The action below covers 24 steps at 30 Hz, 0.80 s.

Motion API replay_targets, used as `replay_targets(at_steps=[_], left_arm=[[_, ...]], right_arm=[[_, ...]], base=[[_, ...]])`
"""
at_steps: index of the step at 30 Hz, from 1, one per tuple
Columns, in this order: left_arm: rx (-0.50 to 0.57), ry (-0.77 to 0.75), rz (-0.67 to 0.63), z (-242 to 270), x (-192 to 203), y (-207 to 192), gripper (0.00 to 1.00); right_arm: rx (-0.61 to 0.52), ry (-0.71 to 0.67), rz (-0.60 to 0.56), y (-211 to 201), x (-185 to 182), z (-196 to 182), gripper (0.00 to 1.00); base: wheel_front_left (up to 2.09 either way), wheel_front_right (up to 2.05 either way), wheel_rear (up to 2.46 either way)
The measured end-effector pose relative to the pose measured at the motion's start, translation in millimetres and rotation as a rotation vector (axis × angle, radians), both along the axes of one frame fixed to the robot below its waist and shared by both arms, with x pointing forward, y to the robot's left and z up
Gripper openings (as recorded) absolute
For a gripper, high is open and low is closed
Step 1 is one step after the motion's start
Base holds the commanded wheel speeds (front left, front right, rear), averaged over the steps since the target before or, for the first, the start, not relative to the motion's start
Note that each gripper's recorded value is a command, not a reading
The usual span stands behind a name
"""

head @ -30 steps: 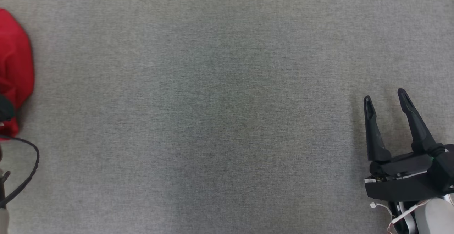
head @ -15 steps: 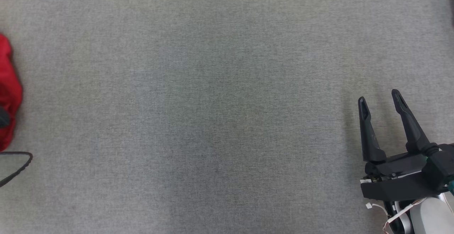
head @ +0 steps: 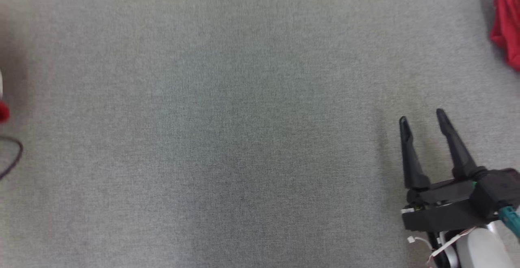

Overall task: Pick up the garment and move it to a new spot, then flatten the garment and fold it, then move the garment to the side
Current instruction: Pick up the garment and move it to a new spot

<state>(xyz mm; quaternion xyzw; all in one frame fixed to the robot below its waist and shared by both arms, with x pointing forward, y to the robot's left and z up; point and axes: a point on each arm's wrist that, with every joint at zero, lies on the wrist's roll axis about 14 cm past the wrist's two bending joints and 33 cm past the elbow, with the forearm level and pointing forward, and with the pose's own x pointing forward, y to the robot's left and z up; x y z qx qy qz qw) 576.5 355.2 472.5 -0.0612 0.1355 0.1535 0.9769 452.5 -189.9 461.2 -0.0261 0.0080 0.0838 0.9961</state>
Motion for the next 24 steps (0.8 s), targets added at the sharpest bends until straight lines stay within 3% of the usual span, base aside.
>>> replay_targets(at_steps=[5, 13, 24], left_arm=[[0.03, -0.229, -0.112, 87.7, 32.8, -37.8, 0.0], [0.085, -0.502, -0.37, 213.6, 53.0, -146.9, 0.0], [-0.027, -0.66, -0.823, 275.8, 18.1, -355.5, 0.0]], right_arm=[[0.026, -0.015, -0.008, 4.1, -8.5, 7.2, 1.0], [0.076, -0.024, -0.075, -5.7, -28.4, 15.9, 1.0], [0.104, -0.045, -0.238, -45.6, -64.6, 28.8, 1.0]], base=[[0.0, 0.0, 0.0], [0.0, 0.0, 0.0], [0.0, 0.0, 0.0]])
